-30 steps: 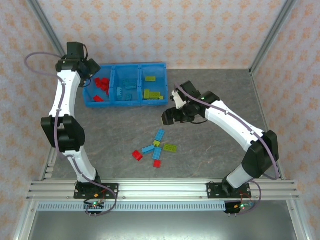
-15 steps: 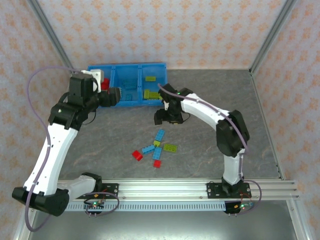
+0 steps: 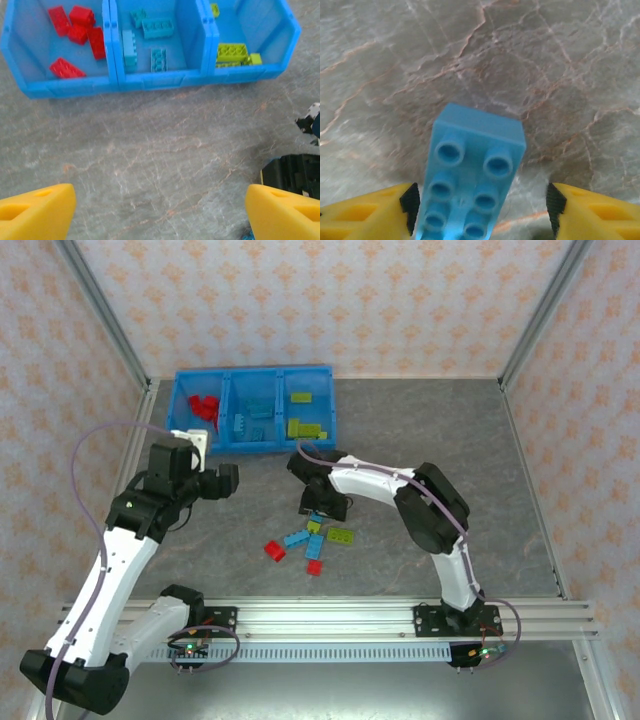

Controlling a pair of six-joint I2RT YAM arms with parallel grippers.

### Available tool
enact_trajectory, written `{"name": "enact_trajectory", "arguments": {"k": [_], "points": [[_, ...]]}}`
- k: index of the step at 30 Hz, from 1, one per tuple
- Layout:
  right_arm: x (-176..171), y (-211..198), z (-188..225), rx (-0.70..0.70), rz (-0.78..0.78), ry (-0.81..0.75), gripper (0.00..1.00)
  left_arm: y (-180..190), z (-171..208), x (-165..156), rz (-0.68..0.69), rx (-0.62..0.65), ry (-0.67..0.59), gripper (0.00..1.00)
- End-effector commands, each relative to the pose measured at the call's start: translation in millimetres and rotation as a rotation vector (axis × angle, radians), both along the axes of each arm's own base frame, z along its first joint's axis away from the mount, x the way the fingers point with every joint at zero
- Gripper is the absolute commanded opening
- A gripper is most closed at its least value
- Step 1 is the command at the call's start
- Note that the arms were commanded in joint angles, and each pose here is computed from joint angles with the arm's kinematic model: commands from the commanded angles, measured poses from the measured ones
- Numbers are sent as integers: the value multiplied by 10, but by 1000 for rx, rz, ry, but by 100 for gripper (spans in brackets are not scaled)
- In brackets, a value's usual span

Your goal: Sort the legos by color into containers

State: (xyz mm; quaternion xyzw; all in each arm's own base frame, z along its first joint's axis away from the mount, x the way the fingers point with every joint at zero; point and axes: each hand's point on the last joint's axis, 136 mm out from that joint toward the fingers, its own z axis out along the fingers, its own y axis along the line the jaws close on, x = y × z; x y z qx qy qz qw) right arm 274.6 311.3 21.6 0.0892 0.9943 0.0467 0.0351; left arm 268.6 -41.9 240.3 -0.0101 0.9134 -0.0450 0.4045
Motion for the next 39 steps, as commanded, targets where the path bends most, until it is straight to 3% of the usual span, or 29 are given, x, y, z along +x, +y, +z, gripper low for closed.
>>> {"name": "enact_trajectory", "arguments": {"k": [1, 9, 11, 18, 25, 31, 39], "points": [[269, -103, -60, -79, -99, -106, 58, -48, -128, 22, 7, -43, -10, 89], [559, -52, 259, -85, -68, -239, 17, -71, -500, -231, -14, -77, 25, 90], [624, -14, 432, -62, -46, -283, 14, -51, -470, -301, -12, -84, -9, 90], [824, 271, 1327, 100, 141, -491, 15, 109, -238, -417, 45, -67, -159, 93], [1201, 813, 1973, 247, 330, -736, 15, 89, -263, -394, 41, -72, -143, 94], [1803, 1172, 2096, 103, 430, -896, 18, 48, -323, -362, 29, -80, -111, 94], [2485, 1581, 1833, -67, 550, -1125, 19, 77, -315, -372, 43, -77, -123, 94]]}}
